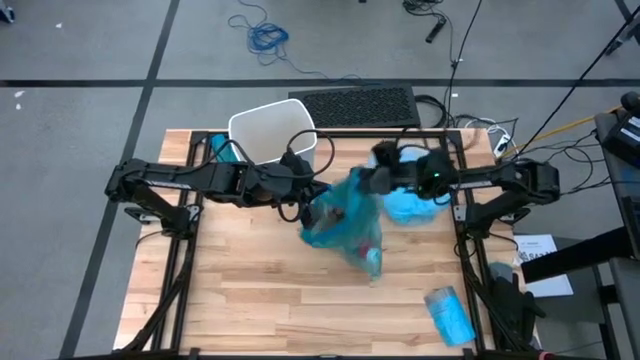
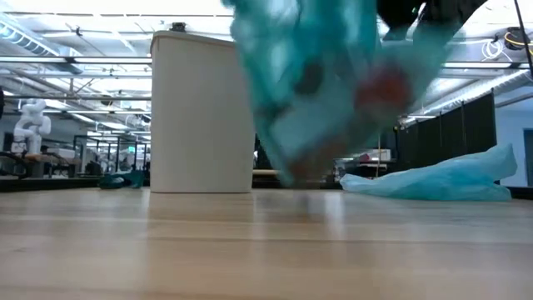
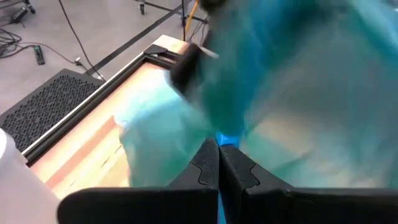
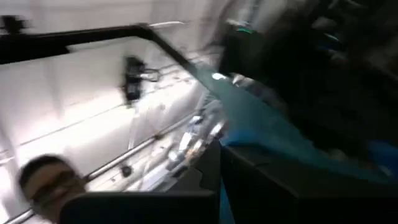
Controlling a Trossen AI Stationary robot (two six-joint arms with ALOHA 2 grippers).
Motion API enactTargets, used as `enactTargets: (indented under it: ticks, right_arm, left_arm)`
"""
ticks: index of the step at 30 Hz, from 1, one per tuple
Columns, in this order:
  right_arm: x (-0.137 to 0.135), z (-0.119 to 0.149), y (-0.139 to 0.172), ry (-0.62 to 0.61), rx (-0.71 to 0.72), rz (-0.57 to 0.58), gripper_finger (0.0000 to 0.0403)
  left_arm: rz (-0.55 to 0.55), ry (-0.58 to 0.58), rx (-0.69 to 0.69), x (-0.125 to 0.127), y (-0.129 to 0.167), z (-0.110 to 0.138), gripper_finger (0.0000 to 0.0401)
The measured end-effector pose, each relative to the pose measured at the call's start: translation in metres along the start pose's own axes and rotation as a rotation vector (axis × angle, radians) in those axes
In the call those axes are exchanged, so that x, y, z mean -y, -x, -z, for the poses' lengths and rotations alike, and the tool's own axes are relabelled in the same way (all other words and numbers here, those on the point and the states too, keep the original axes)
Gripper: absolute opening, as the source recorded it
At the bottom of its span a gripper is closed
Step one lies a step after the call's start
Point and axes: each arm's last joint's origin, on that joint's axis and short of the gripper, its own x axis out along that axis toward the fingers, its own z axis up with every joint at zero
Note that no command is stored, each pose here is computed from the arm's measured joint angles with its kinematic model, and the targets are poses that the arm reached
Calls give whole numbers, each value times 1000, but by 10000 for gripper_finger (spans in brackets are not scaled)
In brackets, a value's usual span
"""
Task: Place trash/remove bag and relplace
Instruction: Close the blue trash bag
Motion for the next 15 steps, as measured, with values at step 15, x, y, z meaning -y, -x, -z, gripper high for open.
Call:
enactTargets:
  ticks: [15]
  right_arm:
    - [0,3,-3,-5,-40,22,0]
  left_arm:
    - [0,1,1,0,0,0,0]
